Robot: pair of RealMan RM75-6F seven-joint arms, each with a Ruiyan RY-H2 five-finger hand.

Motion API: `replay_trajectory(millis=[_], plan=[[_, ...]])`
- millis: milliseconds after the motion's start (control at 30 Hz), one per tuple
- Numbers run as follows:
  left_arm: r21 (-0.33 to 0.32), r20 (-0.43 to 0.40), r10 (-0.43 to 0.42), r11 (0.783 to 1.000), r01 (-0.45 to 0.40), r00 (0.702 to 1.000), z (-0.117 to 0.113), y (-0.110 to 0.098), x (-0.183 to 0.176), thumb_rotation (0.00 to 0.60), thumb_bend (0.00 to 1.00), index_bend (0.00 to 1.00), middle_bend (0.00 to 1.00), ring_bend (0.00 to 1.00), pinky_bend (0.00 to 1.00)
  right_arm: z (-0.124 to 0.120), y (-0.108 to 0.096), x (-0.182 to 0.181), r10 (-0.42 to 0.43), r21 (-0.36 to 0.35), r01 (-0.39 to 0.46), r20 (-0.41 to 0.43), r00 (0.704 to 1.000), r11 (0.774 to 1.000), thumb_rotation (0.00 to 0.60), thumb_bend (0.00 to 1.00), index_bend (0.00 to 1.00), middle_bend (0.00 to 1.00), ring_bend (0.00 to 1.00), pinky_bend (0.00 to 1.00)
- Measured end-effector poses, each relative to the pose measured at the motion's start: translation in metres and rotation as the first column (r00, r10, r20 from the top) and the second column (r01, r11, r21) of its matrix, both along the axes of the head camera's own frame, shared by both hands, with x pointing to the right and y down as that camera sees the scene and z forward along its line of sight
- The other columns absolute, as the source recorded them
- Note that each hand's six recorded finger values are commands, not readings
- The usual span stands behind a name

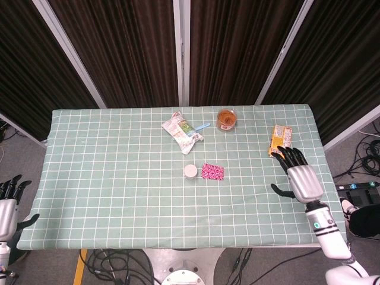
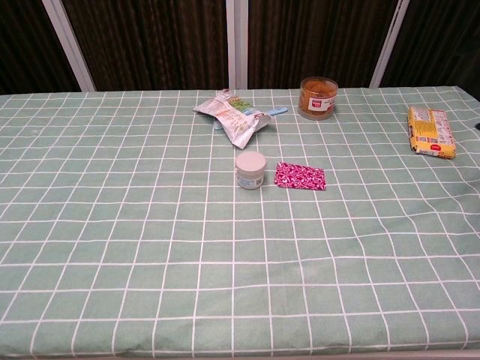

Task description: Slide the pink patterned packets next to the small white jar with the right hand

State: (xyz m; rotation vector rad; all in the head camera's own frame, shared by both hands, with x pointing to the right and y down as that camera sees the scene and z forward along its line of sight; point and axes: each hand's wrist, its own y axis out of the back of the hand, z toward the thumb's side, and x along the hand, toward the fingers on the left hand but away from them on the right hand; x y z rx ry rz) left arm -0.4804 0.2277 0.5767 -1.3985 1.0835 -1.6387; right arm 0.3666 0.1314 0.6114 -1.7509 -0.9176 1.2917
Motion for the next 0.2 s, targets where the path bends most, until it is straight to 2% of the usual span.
replay_trajectory(millis=[200], plan=[[0.008,0.005,0.006,1.000,-0.006,1.000,-0.002,-0.004,0.006,0.600,0.09,0.25,0.20,0.14,0.14,-0.031,0.038,0.026,0.036,0.037,-0.037,0.016,0.999,0.999,0.508,0.16,0.12,0.03,0.00,0.00]])
